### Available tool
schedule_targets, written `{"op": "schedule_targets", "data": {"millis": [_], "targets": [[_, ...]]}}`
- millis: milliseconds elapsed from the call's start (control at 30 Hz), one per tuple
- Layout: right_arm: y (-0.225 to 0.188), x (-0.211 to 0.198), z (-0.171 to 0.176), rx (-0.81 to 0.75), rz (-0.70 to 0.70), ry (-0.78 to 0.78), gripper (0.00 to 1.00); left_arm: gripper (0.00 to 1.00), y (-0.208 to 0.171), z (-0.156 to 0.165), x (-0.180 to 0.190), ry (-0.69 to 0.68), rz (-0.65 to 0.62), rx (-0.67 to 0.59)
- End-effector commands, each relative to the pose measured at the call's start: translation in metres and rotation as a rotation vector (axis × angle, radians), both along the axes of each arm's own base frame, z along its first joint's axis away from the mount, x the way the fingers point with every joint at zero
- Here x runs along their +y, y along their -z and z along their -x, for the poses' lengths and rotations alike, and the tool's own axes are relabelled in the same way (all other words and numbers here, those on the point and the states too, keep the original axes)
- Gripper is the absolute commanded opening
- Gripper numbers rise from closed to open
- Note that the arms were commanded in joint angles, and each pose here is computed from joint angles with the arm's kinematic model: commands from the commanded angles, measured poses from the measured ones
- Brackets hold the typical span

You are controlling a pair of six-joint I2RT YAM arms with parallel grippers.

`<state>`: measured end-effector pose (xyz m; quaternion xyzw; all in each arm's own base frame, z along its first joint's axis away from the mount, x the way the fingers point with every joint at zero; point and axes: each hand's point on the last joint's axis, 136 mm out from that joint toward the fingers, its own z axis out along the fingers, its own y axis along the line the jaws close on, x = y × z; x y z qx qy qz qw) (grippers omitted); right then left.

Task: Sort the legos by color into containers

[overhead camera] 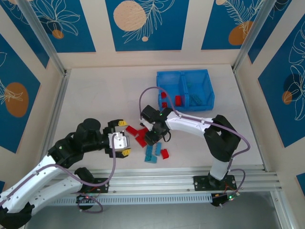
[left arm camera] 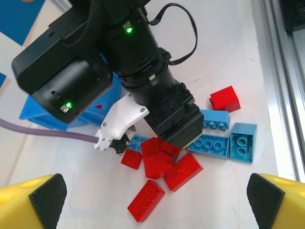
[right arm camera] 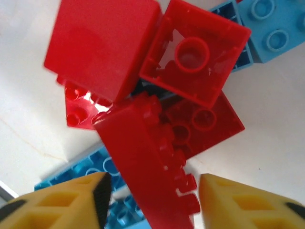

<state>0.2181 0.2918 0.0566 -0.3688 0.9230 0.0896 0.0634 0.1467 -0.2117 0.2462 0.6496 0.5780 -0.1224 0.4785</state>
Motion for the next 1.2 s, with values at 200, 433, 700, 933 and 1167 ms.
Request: {"op": "schedule_targets", "data": {"millis": [200, 433, 700, 933, 1167], "targets": [[-0.019, 0.000, -0.006, -0.063, 0.001, 0.004, 0.26, 1.00, -0.008, 0.003, -0.015, 0.083, 0.053, -0.042], [-0.110, -0.021, -0.029, -0.313, -0.215, 0.134, 0.23, 1.00, -0.018, -0.005, -0.015, 0.018, 0.128, -0.058], [-0.170, -0.101, -0.127, -0.611, -0.261, 0.540, 0.24, 1.00, -0.034, -0.016, -0.014, -0.077, 0.224, -0.022], [-0.109, -0.123, -0.202, -0.470, -0.097, 0.707, 0.23, 1.00, -0.040, -0.024, -0.008, -0.208, 0.297, 0.091], [-0.070, -0.109, -0.233, -0.332, -0.066, 0.778, 0.36, 1.00, -0.039, -0.033, 0.000, -0.321, 0.336, 0.163]]}}
